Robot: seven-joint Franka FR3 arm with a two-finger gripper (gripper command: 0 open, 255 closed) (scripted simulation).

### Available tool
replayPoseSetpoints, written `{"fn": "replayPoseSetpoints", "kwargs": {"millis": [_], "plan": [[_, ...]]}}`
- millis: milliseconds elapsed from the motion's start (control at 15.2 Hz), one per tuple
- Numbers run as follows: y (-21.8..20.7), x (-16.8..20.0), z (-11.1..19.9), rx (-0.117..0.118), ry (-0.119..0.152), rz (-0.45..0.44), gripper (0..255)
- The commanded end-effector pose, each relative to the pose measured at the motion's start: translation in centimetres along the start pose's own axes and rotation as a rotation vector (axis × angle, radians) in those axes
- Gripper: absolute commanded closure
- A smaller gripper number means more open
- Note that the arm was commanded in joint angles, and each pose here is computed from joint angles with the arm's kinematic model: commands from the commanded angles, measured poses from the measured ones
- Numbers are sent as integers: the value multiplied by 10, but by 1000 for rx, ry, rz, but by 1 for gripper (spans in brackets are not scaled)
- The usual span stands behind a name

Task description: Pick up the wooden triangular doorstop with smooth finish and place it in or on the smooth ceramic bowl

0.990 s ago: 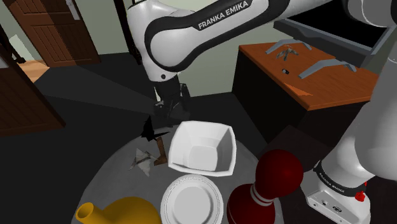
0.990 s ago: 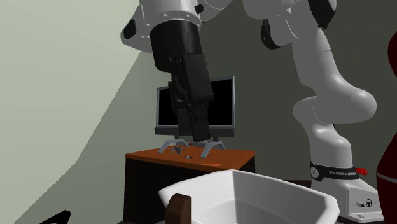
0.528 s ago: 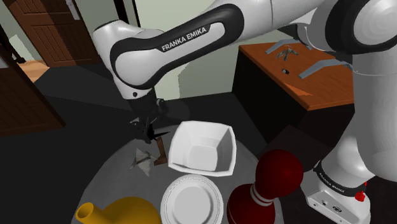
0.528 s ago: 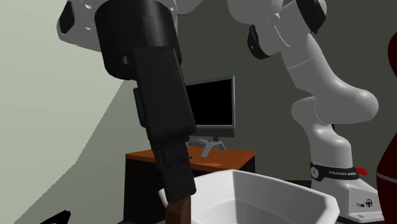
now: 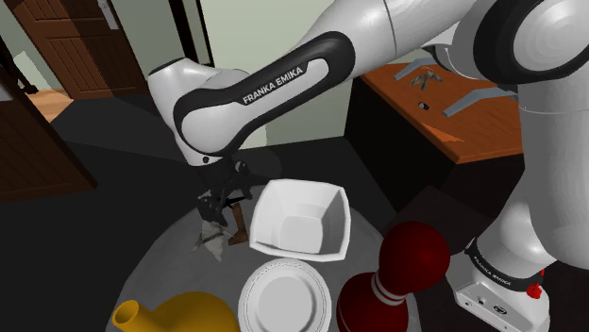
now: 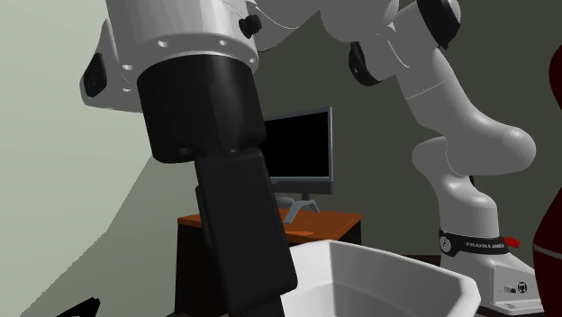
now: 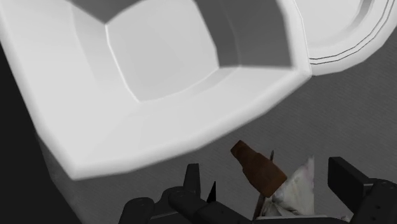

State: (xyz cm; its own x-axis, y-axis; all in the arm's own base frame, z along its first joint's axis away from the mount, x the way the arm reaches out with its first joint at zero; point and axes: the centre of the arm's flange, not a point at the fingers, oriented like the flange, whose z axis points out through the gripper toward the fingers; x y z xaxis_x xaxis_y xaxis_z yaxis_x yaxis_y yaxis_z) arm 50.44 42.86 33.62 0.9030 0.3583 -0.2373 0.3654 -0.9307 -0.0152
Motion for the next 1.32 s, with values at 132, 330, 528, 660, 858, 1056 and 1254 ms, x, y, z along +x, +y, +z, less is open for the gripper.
{"fn": "replayPoseSetpoints", "kwargs": {"millis": [132, 330, 528, 660, 858, 1056, 1254], "plan": [[0, 0, 4, 0, 1, 0, 0], [0, 0, 4, 0, 1, 0, 0], [0, 0, 4, 0, 0, 0, 255], [0, 0, 4, 0, 0, 0, 255], [0, 0, 4, 0, 0, 0, 255], [0, 0, 4, 0, 1, 0, 255], [-1, -4, -11, 0, 1, 0, 255]]}}
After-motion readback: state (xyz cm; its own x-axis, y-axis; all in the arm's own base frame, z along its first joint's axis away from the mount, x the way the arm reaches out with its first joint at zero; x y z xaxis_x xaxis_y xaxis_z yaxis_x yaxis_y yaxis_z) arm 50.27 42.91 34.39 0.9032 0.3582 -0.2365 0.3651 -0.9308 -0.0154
